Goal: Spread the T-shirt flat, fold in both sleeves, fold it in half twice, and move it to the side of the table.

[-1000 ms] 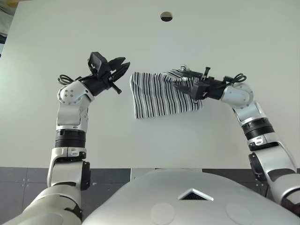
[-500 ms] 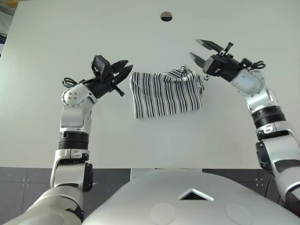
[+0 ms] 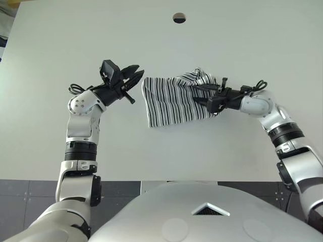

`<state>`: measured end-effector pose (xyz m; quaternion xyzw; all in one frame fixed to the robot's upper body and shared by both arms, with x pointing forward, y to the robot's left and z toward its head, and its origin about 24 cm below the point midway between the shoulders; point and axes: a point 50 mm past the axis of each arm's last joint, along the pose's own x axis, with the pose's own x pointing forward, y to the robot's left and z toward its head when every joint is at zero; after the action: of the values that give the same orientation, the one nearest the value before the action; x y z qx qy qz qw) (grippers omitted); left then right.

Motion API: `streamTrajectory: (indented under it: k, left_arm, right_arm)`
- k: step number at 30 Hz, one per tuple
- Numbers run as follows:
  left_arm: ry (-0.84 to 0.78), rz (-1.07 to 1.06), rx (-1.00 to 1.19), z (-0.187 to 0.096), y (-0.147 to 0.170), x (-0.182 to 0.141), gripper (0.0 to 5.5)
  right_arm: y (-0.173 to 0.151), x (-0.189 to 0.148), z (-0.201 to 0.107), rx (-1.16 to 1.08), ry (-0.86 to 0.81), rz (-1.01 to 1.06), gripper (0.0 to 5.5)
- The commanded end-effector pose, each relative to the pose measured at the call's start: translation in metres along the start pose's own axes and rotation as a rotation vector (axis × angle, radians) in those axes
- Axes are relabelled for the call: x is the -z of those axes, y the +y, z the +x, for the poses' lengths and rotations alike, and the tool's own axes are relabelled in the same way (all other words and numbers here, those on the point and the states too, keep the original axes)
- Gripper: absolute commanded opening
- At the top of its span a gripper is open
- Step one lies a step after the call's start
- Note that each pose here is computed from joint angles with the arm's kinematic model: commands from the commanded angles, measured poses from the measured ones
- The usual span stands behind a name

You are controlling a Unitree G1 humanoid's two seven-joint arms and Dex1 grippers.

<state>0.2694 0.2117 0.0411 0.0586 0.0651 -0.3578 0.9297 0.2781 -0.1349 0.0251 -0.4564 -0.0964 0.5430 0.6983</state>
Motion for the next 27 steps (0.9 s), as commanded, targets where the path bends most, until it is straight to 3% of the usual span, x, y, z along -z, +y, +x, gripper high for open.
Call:
streamTrajectory:
  k: [1,8,14,23,25,27]
  left_arm:
    - [0.001,0.020,-0.002,0.002,0.000,-0.001,1.00]
    - [0.000,0.025,0.003,0.003,-0.001,-0.002,1.00]
    - [0.000,0.028,-0.004,0.003,0.000,-0.001,1.00]
    - [-0.033,0.009,-0.057,-0.006,0.003,0.000,1.00]
    - [-0.047,0.005,-0.071,-0.008,0.004,-0.002,1.00]
    - [-0.066,0.004,-0.085,-0.010,0.005,-0.004,1.00]
  right_arm:
    - [-0.014,0.012,-0.008,0.062,0.084,0.002,1.87]
    - [-0.032,0.020,-0.011,0.230,0.090,0.271,1.87]
    - [-0.048,0.043,-0.011,0.392,0.225,0.449,1.87]
    - [-0.026,-0.026,0.010,0.183,-0.226,0.211,1.87]
    - [-0.017,-0.031,0.013,0.122,-0.224,0.163,1.87]
    - [-0.008,-0.024,0.019,0.050,-0.120,0.088,1.87]
